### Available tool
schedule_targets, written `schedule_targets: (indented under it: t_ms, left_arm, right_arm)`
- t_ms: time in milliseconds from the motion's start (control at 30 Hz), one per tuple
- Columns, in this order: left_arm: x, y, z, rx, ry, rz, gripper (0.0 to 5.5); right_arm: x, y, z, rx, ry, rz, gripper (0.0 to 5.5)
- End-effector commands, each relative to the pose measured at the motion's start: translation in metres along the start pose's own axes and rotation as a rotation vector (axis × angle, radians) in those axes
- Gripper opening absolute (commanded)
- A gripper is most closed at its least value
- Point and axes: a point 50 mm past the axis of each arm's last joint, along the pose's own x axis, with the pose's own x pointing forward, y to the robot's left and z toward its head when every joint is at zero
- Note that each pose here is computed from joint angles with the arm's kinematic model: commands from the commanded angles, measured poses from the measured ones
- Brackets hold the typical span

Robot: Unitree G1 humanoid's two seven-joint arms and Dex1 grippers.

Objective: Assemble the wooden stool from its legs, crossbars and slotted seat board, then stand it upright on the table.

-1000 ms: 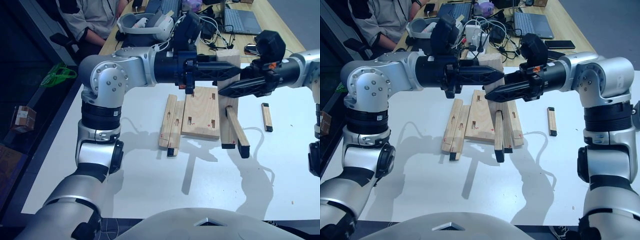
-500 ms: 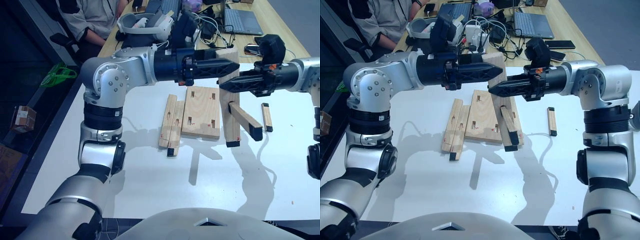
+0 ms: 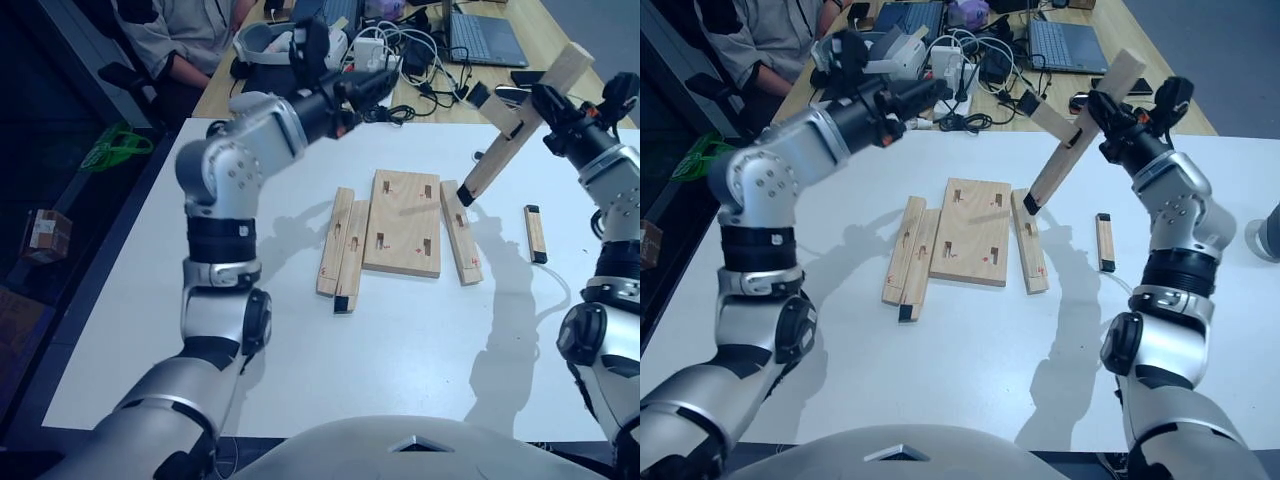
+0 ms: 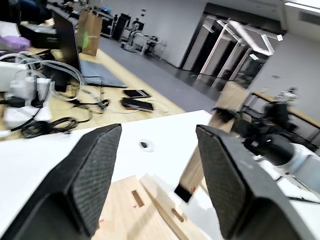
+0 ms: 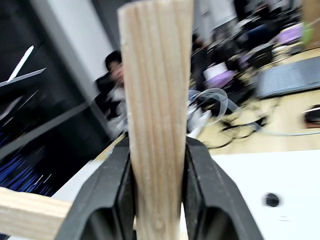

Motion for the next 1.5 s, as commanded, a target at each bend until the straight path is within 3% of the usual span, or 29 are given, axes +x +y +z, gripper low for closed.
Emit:
schedule_targets:
  t_ms: [33,200,400,533,700,1067,1333,1500]
  left_arm:
    - [0.002,-0.018,-0.023,-0.019,0.014,0.045,2.75]
    - [0.000,-0.027,-0.046,0.064,0.103,0.077,2.75]
    - [0.000,-0.009,-0.103,0.580,0.525,0.103,2.75]
    - [0.000,-0.011,-0.123,0.824,0.696,-0.032,2.75]
    - [-0.012,-0.015,-0.134,0.890,0.808,-0.172,2.75]
    - [-0.027,-0.028,-0.140,0.793,0.834,-0.288,2.75]
    - [-0.002,-0.024,-0.123,0.716,0.699,-0.144,2.75]
    - [0.007,-0.023,-0.130,0.733,0.716,-0.122,2.75]
  right_arm:
    - [-0.009,-0.028,-0.021,0.055,-0.073,-0.239,1.01]
    - [-0.010,-0.039,-0.027,0.165,-0.144,-0.308,1.01]
    - [0.007,-0.019,-0.004,0.240,-0.246,-0.208,1.01]
    - [0.014,-0.011,-0.028,0.303,-0.200,-0.194,1.01]
    - [0.018,-0.010,-0.057,0.356,-0.156,-0.247,1.01]
    - [0.021,-0.014,-0.068,0.289,-0.144,-0.313,1.01]
    - [0.032,0.000,-0.074,0.361,-0.128,-0.252,1.01]
    - [0.036,0.006,-0.078,0.322,-0.109,-0.251,1.01]
